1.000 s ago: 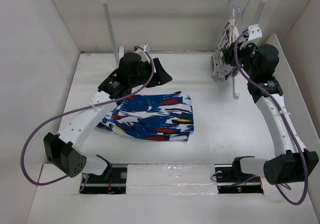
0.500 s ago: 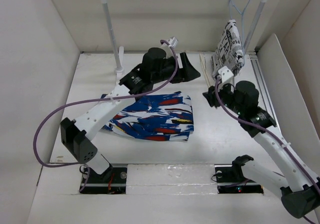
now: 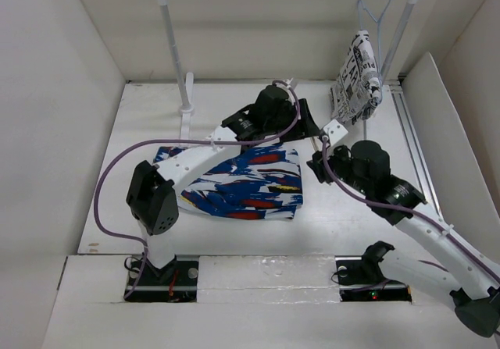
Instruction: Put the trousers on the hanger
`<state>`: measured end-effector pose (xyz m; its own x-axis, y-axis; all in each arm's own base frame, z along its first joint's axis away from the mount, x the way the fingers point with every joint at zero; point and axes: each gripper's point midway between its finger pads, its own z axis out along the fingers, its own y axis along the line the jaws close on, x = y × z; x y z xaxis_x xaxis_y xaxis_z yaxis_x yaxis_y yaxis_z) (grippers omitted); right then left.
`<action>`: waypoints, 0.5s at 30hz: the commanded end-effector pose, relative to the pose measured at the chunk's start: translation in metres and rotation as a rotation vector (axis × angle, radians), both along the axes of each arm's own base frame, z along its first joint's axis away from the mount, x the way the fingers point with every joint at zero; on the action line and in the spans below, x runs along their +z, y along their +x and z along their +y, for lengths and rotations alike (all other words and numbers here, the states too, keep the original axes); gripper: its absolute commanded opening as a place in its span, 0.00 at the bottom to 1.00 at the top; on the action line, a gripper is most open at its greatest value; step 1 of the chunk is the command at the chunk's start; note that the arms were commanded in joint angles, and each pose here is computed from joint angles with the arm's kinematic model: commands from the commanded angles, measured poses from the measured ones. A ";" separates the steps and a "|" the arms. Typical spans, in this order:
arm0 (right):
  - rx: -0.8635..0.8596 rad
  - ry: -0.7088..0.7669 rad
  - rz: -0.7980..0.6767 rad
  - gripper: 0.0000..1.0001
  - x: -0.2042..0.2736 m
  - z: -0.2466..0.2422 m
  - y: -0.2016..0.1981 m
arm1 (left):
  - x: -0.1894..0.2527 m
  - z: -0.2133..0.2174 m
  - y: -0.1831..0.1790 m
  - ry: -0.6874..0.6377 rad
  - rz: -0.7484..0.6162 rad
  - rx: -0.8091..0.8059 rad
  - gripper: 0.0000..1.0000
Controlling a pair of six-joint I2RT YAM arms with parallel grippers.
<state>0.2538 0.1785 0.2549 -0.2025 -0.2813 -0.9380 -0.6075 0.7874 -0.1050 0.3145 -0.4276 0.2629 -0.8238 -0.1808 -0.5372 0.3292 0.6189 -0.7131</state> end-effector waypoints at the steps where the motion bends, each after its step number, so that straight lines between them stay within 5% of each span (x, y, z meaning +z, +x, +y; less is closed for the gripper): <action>1: -0.024 0.023 -0.044 0.00 0.012 0.004 0.006 | 0.019 -0.010 0.001 -0.069 -0.005 -0.001 0.55; 7: -0.015 -0.014 -0.042 0.00 0.006 0.013 0.002 | -0.002 -0.014 0.001 -0.050 0.046 -0.001 0.33; 9: -0.014 -0.033 -0.033 0.00 0.001 0.012 0.000 | -0.006 -0.012 0.000 -0.049 0.055 0.009 0.11; 11: 0.004 -0.060 -0.007 0.00 -0.008 0.014 -0.007 | -0.012 -0.011 -0.002 -0.052 0.065 0.012 0.00; 14: -0.003 -0.082 0.041 0.08 -0.023 0.007 -0.021 | -0.027 -0.009 -0.009 -0.044 0.097 -0.002 0.00; 15: 0.000 -0.068 0.061 0.19 -0.026 0.008 -0.027 | -0.030 -0.009 -0.013 -0.050 0.109 -0.015 0.00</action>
<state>0.2398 0.1888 0.2251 -0.2493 -0.3786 -0.8913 -0.6166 0.7718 -0.1553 0.3085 -0.4415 0.2327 -0.8834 -0.2251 -0.4111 0.2091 0.5958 -0.7755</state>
